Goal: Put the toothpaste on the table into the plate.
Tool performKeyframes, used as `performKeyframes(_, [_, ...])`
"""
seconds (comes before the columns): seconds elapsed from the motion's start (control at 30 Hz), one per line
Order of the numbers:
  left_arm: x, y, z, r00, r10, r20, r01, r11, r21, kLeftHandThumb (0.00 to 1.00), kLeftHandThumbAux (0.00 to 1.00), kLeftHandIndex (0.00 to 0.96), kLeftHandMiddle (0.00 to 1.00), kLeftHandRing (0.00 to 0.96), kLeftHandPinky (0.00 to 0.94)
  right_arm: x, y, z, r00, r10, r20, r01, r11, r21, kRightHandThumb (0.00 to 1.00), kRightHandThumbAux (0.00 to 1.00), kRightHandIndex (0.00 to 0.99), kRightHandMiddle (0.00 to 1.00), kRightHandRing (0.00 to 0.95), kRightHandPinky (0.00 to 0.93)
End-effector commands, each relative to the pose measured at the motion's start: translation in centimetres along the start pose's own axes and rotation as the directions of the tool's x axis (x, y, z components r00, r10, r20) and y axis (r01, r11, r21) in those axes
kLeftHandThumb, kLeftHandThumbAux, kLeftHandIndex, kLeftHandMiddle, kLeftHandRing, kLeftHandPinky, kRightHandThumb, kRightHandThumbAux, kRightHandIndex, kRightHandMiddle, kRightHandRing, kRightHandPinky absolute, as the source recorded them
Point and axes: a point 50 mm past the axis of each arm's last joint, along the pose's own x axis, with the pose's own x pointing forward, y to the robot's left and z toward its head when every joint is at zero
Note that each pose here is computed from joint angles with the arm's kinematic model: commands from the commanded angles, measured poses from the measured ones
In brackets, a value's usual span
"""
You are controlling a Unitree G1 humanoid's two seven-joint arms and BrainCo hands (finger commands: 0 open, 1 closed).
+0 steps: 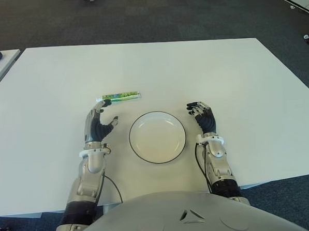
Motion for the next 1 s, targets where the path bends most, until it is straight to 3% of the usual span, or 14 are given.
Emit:
performKeyframes(0.03, [0.5,0.2,-0.3,0.999,0.012,0.032,-0.016,0.992,0.126,0.442,0.817,0.183,0.238,0.222,0.220,-0.2,0.1,-0.8,0.999,-0.002,-0.036,0.002,1.000,0.001,0.698,0.737,0.415,0.397,0.361,0.363])
performKeyframes(0.17, [1.5,0.6,-1.0,0.998,0.030,0.060,-0.043,0.972,0.233,0.548,0.639,0.149,0.201,0.198,0.225,-0.2,0.1,-0.8,0.999,-0.004,-0.034,0.004,1.000,0.004,0.700,0.737,0.415,0.399,0.361,0.363])
performKeyframes(0.3, [2.0,0.9,-0.8,0.995,0.050,0.086,-0.074,0.954,0.291,0.594,0.498,0.120,0.175,0.183,0.250,-0.2,0.2,-0.8,0.999,-0.008,-0.034,0.008,1.000,0.003,0.700,0.737,0.415,0.401,0.361,0.360])
performKeyframes(0.4, [3.7,1.6,-0.1,0.990,0.071,0.125,-0.109,0.935,0.338,0.609,0.419,0.103,0.160,0.170,0.244,-0.3,0.3,-0.9,0.999,-0.011,-0.040,0.011,1.000,0.003,0.700,0.737,0.415,0.401,0.361,0.359])
performKeyframes(0.57, [5.8,2.1,0.3,0.984,0.058,0.168,-0.121,0.909,0.398,0.621,0.327,0.077,0.130,0.129,0.172,-0.3,0.3,-1.0,0.999,-0.013,-0.050,0.013,1.000,0.001,0.699,0.737,0.414,0.398,0.363,0.361])
performKeyframes(0.77, [8.2,2.3,0.7,0.980,-0.031,0.194,-0.069,0.872,0.485,0.598,0.245,0.013,0.057,0.032,0.028,-0.3,0.3,-1.1,0.999,-0.015,-0.045,0.015,1.000,-0.002,0.697,0.738,0.412,0.392,0.364,0.360])
performKeyframes(1.0, [10.0,2.4,0.8,0.976,-0.121,0.181,0.002,0.835,0.550,0.550,0.191,0.000,0.010,0.002,0.001,-0.5,0.2,-1.1,0.999,-0.027,-0.042,0.027,1.000,0.001,0.697,0.737,0.413,0.392,0.362,0.353])
